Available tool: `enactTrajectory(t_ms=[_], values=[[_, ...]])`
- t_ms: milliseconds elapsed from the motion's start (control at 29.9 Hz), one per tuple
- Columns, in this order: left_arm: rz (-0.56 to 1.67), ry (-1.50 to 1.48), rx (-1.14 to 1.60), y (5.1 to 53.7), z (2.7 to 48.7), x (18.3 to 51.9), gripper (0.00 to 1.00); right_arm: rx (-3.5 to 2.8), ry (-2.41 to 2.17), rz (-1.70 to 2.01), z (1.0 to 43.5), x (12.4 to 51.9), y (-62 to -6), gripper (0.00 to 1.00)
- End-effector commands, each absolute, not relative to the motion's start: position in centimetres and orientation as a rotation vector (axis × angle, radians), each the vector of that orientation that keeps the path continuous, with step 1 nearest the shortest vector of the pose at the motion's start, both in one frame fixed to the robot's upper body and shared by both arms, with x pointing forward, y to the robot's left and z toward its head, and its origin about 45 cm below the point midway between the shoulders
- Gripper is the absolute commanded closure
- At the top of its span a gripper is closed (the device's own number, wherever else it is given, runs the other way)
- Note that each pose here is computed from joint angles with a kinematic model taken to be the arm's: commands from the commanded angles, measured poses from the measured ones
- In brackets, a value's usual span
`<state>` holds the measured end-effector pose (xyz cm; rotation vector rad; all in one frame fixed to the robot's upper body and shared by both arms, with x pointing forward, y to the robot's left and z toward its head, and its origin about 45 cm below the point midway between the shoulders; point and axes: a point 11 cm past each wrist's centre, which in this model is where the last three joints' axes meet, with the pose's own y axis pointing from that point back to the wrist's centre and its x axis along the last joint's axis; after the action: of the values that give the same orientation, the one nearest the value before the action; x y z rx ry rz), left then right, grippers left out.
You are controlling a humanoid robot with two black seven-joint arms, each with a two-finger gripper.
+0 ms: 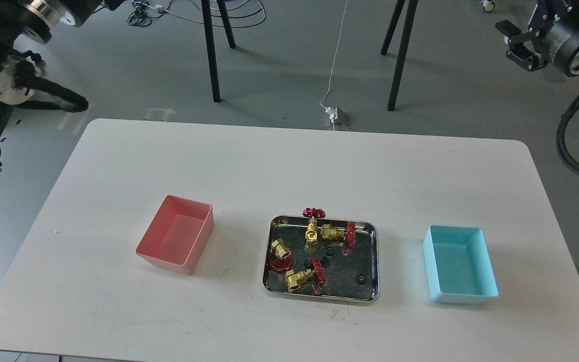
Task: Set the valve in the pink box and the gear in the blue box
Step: 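Move the left gripper forward over the table toward the metal tray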
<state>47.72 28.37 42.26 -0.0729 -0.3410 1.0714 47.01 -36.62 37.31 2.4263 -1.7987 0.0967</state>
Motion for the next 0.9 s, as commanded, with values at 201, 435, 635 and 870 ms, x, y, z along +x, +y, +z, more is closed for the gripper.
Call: enactTrajectory(t_ms=[201,435,635,870], values=[[0.997,-0.323,-0.123,27.3,42.9,47.6,0.0,2.449,-1.779,0.102,37.6,46.6,-36.2,0.01],[0.967,-0.275,-0.193,27.6,40.2,48.1,0.0,2.435,-1.794,0.128,38.3,46.2,-36.9,0.01],[0.801,-0.467,0.006,25.4,38.5,45.5,0.0,2.427,-1.806,0.157,39.4,46.0,-37.4,0.01],[0.722,-1.028,0.369,23.2,34.1,40.9,0.12,2.399,-1.821,0.222,42.5,45.7,-38.7,0.01]])
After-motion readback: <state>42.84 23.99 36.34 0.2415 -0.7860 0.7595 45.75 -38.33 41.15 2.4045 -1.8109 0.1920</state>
